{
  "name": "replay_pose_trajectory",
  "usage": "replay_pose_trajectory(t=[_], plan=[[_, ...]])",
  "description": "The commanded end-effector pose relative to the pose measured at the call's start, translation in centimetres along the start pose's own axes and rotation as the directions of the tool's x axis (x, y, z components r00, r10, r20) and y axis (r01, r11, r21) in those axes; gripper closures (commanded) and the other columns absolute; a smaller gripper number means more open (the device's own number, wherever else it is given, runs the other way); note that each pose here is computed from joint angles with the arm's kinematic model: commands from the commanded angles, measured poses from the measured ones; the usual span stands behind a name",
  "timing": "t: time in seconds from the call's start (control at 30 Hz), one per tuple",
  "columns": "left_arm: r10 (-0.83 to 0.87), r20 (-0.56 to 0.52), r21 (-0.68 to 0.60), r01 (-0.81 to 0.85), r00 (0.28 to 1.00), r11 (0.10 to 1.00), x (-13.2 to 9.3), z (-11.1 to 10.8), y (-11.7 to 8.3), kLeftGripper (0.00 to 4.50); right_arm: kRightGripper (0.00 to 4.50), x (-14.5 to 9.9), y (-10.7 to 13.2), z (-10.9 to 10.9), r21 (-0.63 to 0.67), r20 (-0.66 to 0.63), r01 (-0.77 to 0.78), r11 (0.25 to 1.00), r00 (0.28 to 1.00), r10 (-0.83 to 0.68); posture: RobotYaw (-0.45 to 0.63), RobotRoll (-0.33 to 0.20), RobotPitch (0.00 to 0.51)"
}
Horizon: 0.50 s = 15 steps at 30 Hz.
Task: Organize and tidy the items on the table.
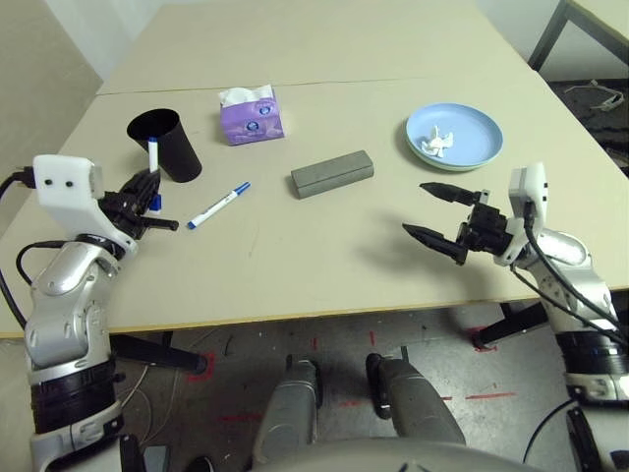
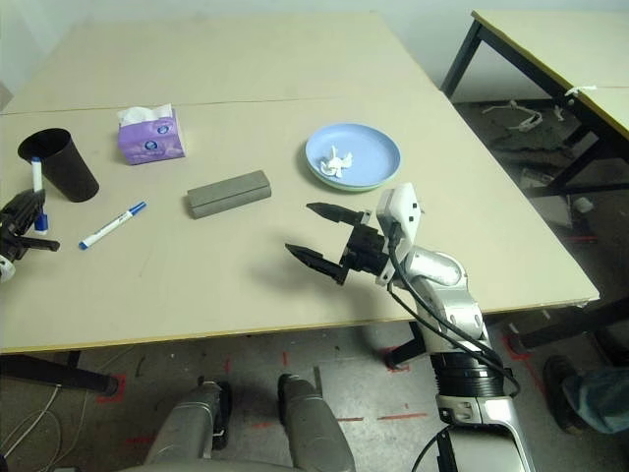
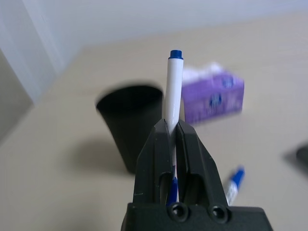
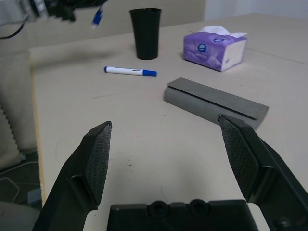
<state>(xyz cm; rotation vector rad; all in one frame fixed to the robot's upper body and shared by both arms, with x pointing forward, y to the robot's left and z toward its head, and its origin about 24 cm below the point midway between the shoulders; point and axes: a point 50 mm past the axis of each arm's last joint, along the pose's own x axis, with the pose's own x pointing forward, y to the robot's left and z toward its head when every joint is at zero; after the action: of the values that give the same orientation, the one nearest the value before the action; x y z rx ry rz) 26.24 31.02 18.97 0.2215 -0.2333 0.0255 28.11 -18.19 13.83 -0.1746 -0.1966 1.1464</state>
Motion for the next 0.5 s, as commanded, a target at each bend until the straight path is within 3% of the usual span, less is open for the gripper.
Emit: replay_pose_trajectory(t=[0.03,0.27,0.5], plan=[[0.034,0.024,0.032,-0.035,0.999,0.999,1.2,0.4,1.1,4.49,0.00,-0.1,0.1,-0.1,-0.007,-0.013,-0.013,1.000,1.000,0.013,-0.07,0.000,0.193],[0.026,0.087,0.118,-0.036,0.996,0.992,5.3,1.3,2.6,4.49,0.00,0.1,0.4,0.0,-0.004,-0.012,-0.017,1.000,1.000,0.017,-0.08,0.000,0.195],[0.011,0.105,0.156,-0.027,0.994,0.987,7.2,0.7,3.7,4.49,0.00,-0.4,0.8,0.0,-0.002,-0.023,-0.017,1.000,1.000,0.017,-0.10,0.000,0.194]])
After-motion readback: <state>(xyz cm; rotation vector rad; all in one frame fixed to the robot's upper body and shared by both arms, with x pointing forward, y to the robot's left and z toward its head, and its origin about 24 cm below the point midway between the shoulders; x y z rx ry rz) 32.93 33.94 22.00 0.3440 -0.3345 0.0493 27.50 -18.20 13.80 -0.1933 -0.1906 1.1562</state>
